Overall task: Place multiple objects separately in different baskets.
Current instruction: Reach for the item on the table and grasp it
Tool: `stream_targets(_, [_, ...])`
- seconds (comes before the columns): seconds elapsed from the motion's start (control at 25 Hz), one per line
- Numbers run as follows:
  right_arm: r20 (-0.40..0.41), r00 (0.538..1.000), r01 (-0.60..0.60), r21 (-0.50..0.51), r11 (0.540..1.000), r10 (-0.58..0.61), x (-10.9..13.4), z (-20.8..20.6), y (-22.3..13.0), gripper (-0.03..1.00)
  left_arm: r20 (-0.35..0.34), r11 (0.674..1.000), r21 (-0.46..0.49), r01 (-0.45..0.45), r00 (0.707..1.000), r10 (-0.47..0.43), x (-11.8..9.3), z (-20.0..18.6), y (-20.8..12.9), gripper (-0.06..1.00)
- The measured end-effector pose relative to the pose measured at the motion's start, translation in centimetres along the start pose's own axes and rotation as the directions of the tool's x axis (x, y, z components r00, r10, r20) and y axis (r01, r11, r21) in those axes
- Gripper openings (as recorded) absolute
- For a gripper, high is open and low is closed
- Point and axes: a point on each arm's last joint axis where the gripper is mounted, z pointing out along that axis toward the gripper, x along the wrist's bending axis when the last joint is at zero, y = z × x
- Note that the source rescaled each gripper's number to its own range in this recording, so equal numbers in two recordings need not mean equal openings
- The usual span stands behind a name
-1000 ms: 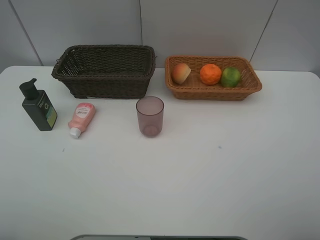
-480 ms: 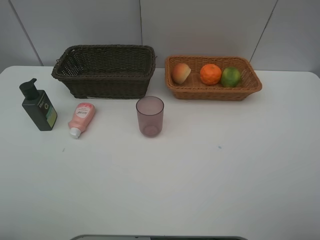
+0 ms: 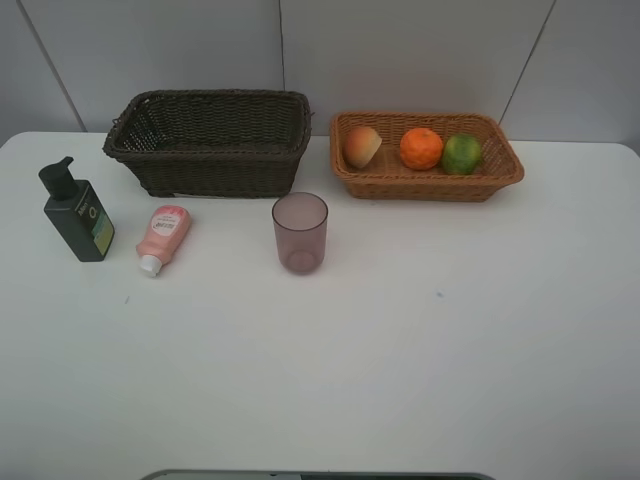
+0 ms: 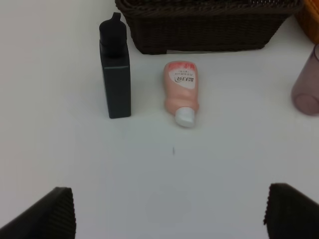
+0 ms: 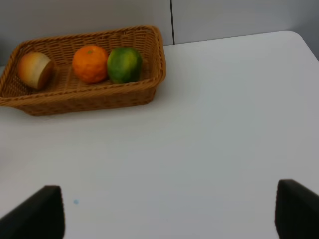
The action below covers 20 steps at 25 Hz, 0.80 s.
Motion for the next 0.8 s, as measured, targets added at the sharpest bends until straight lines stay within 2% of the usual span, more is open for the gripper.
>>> stream_targets(0.68, [0.000,1.000,0.000,0.000,1.000,0.000,0.00,0.00,0.00,0.83,0.001,1.000,-0.001,0.000,1.000,0.000,-0.01,0.00,0.01,0.98])
stream_targets(0.8, [0.000,1.000,0.000,0.000,1.000,0.000,0.00,0.00,0.00,0.83,-0.002,1.000,-0.009,0.002,1.000,-0.002,-0.02,-0.09,0.90,0.98])
